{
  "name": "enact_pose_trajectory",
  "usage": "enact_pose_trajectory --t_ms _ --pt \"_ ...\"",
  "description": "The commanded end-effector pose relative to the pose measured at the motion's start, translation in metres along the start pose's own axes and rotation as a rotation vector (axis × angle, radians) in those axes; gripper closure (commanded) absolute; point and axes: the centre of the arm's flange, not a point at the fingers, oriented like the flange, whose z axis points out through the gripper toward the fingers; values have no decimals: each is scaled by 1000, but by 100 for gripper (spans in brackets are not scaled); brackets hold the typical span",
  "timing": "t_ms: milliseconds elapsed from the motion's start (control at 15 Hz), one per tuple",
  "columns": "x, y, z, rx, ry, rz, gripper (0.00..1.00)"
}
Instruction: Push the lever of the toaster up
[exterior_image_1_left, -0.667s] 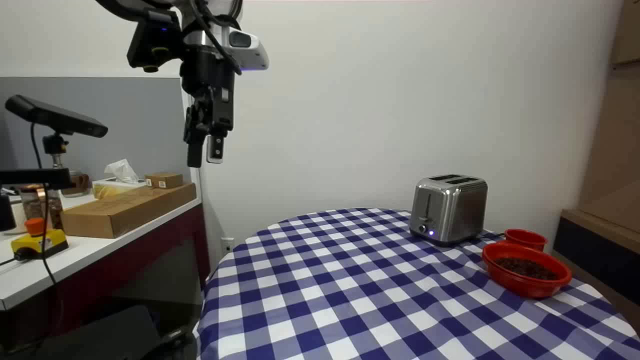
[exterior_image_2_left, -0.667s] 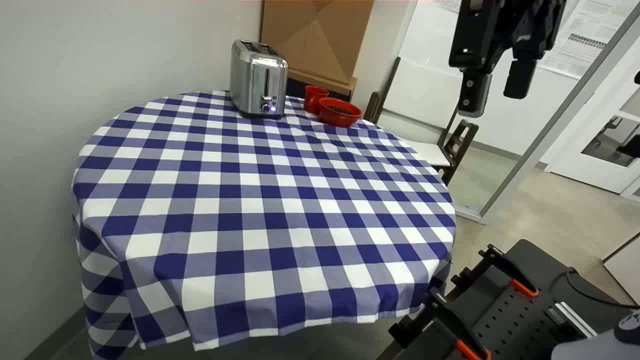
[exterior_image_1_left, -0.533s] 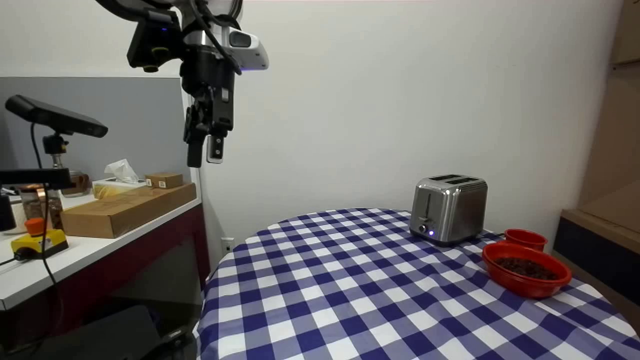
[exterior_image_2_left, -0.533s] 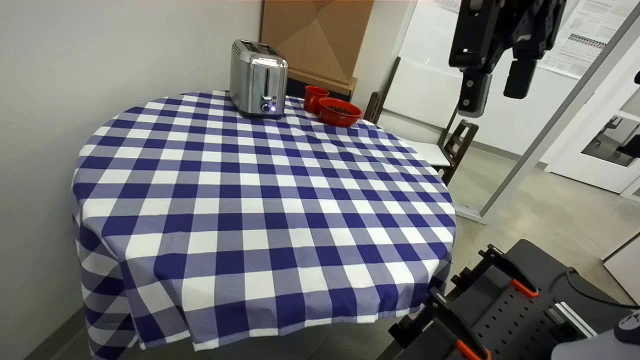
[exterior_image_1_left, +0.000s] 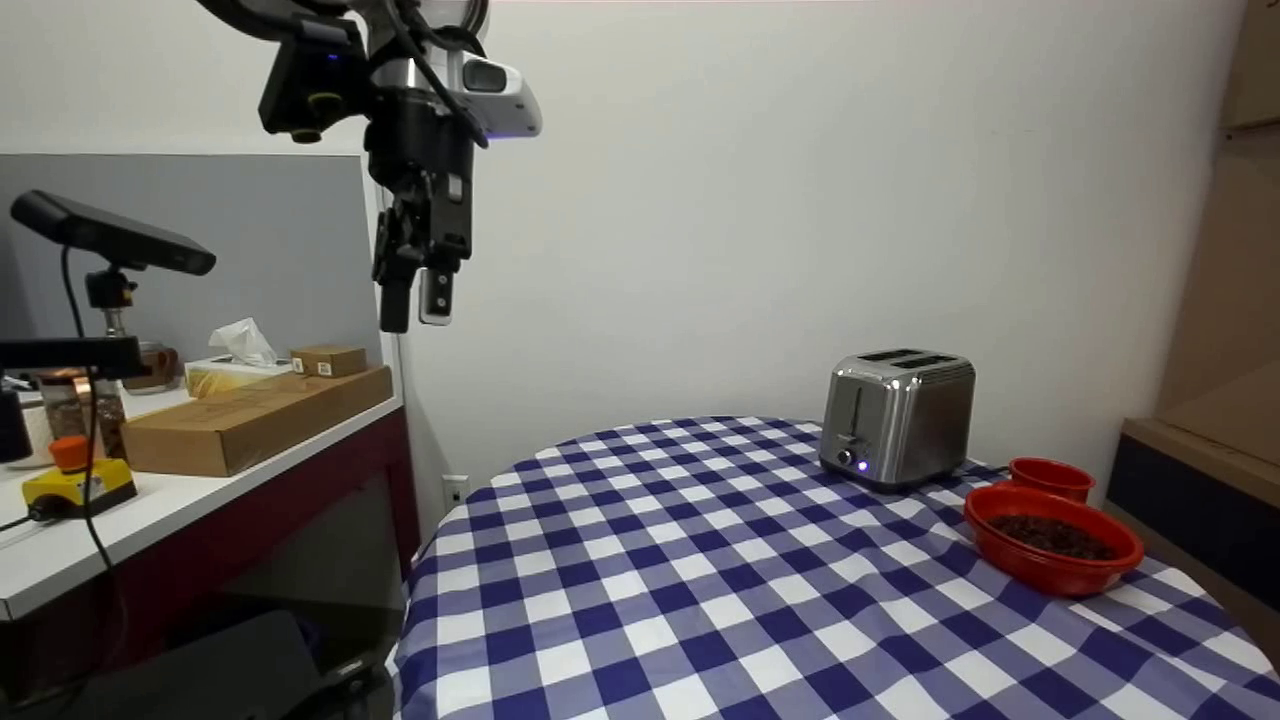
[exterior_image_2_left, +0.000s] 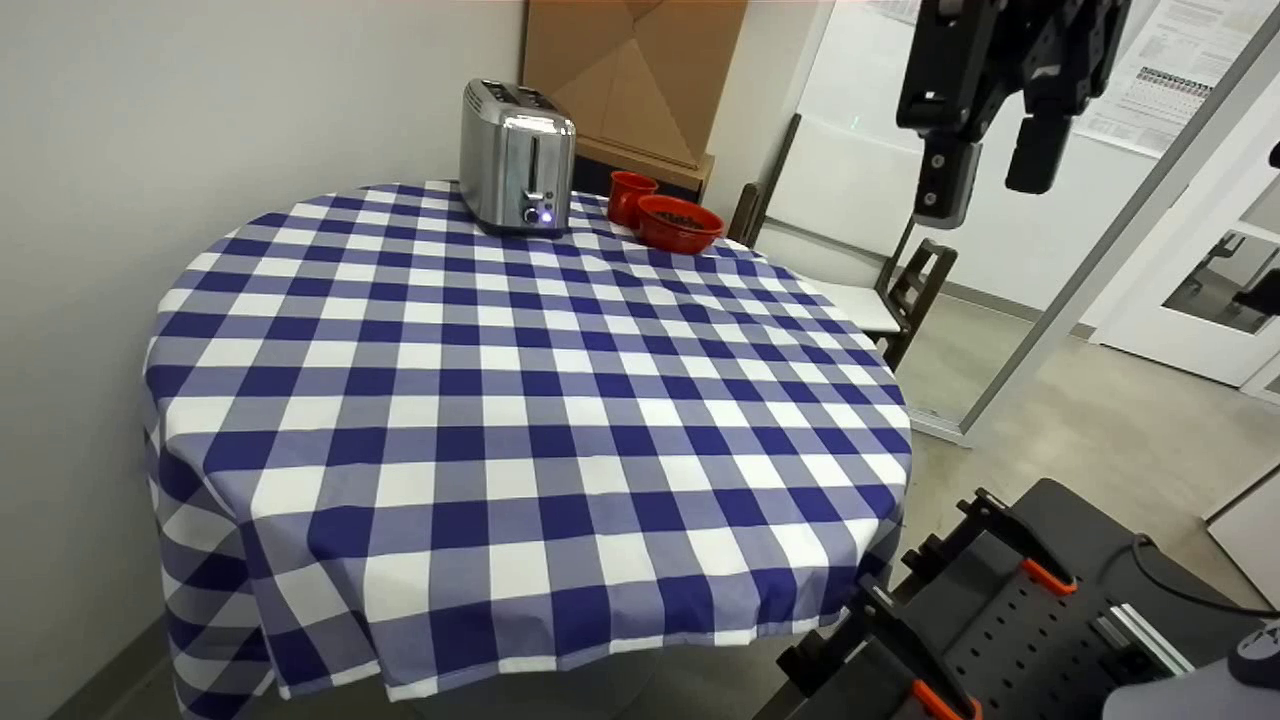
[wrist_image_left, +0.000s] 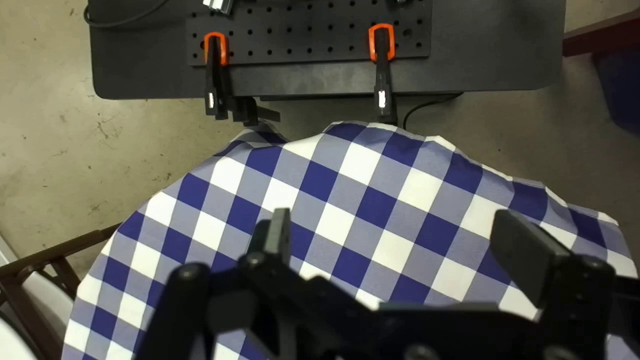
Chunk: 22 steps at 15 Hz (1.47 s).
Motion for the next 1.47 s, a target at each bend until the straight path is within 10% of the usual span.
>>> enact_pose_trajectory --t_ms 0,400,867,1400 --pt "32 22 -17 53 -5 -42 0" --pt "117 82 -40 99 -57 -225 0" --pt "234 123 -21 -75 2 -80 0" --pt "321 96 7 -85 242 -5 0"
